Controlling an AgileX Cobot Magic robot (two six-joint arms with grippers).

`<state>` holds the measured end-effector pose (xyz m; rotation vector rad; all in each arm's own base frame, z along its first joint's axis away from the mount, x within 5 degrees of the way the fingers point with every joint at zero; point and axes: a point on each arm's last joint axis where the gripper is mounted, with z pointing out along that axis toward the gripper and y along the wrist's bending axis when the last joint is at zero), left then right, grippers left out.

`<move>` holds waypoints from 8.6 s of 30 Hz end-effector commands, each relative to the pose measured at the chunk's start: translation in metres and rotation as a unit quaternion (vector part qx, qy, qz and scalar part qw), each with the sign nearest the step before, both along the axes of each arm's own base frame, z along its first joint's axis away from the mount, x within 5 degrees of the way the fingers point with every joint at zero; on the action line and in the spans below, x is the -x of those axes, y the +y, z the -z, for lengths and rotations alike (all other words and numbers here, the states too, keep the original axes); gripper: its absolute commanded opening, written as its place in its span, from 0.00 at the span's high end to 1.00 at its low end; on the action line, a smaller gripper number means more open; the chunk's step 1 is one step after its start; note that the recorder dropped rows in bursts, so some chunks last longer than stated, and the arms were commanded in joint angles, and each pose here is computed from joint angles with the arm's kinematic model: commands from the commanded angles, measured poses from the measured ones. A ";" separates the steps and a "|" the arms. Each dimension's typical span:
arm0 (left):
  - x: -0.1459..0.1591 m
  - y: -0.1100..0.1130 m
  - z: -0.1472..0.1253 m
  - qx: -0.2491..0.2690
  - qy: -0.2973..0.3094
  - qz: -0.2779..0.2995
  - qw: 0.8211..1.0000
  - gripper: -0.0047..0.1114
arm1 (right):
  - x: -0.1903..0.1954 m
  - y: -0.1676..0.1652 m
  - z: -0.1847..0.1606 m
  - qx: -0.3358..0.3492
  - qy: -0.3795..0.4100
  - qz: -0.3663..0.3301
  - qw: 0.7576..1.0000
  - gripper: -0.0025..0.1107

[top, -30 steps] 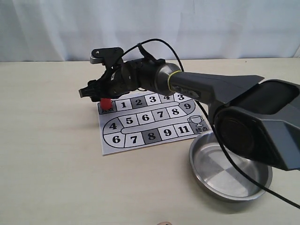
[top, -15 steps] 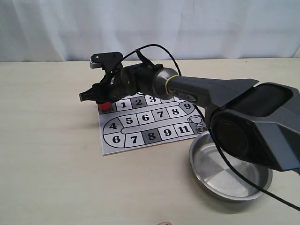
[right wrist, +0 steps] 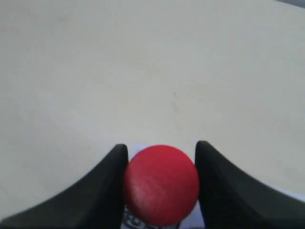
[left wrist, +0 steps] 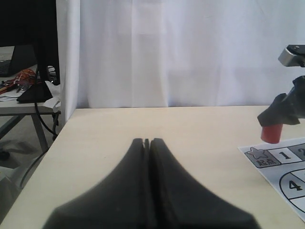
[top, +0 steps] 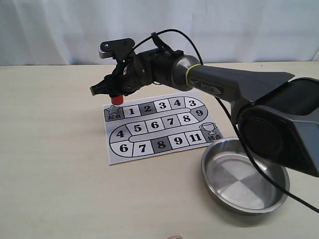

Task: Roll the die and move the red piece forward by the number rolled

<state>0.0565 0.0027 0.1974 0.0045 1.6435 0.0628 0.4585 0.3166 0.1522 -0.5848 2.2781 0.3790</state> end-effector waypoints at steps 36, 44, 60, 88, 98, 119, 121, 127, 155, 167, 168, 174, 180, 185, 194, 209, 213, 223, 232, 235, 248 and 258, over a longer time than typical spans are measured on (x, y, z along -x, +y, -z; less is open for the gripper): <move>0.000 0.000 -0.003 0.002 -0.010 0.001 1.000 0.96 | -0.019 -0.052 0.025 0.092 0.061 0.025 0.994 0.94; 0.000 0.000 -0.003 0.002 -0.009 0.001 1.000 0.96 | -0.029 -0.071 0.001 0.082 0.044 0.045 0.995 0.94; 0.000 0.000 -0.003 0.002 -0.009 0.001 1.000 0.96 | -0.035 -0.096 0.030 0.079 0.112 0.077 0.988 0.94; 0.000 0.000 -0.003 0.002 -0.009 0.001 1.000 0.96 | -0.043 -0.133 0.032 0.104 0.143 0.105 0.979 0.89; 0.000 0.000 -0.003 0.002 -0.009 0.001 1.000 0.96 | -0.048 -0.131 0.020 0.071 0.119 0.113 0.984 0.33; 0.000 0.000 -0.003 0.002 -0.009 0.001 1.000 0.96 | -0.017 -0.149 -0.055 0.100 0.192 0.113 0.970 0.94; 0.000 0.000 -0.003 0.002 -0.009 0.001 1.000 0.96 | -0.016 -0.157 -0.054 0.108 0.211 0.118 0.964 0.94; 0.000 0.000 -0.003 0.002 -0.009 0.001 1.000 0.96 | -0.011 -0.184 -0.043 0.117 0.256 0.124 0.951 0.94; 0.000 0.000 -0.003 0.002 -0.009 0.001 1.000 0.96 | 0.125 -0.277 -0.113 0.094 0.136 0.196 0.967 0.94; 0.000 0.000 -0.003 0.002 -0.009 0.001 1.000 0.96 | 0.224 -0.288 -0.180 0.050 0.019 0.210 0.976 0.94; 0.000 0.000 -0.003 0.002 -0.009 0.001 1.000 0.96 | 0.231 -0.289 -0.183 0.046 0.009 0.211 0.976 0.94; 0.000 0.000 -0.003 0.002 -0.009 0.001 1.000 0.96 | 0.286 -0.297 -0.211 0.031 -0.080 0.214 0.973 0.94; 0.000 0.000 -0.003 0.002 -0.009 0.001 1.000 0.96 | 0.344 -0.305 -0.236 0.002 -0.177 0.218 0.960 0.94; 0.000 0.000 -0.003 0.002 -0.009 0.001 1.000 0.96 | 0.393 -0.311 -0.249 -0.020 -0.239 0.220 0.946 0.94; 0.000 0.000 -0.003 0.002 -0.009 0.001 1.000 0.96 | 0.477 -0.321 -0.252 -0.054 -0.355 0.219 0.907 0.94; 0.000 0.000 -0.003 0.002 -0.009 0.001 1.000 0.96 | 0.526 -0.319 -0.234 -0.043 -0.396 0.276 0.875 0.94; 0.000 0.000 -0.003 0.002 -0.009 0.001 1.000 0.96 | 0.509 -0.317 -0.221 -0.034 -0.391 0.292 0.872 0.94; 0.000 0.000 -0.003 0.002 -0.009 0.001 1.000 0.96 | 0.437 -0.319 -0.152 -0.039 -0.414 0.283 0.864 0.94; 0.000 0.000 -0.003 0.002 -0.009 0.001 1.000 0.96 | 0.409 -0.318 -0.089 -0.099 -0.398 0.290 0.865 0.94; 0.000 0.000 -0.003 0.002 -0.009 0.001 1.000 0.96 | 0.404 -0.319 -0.067 -0.097 -0.395 0.294 0.865 0.94; 0.000 0.000 -0.003 0.002 -0.009 0.001 1.000 0.96 | 0.402 -0.318 -0.046 -0.061 -0.328 0.292 0.896 0.94; 0.000 0.000 -0.003 0.002 -0.009 0.001 1.000 0.96 | 0.402 -0.318 -0.046 -0.061 -0.328 0.292 0.896 0.94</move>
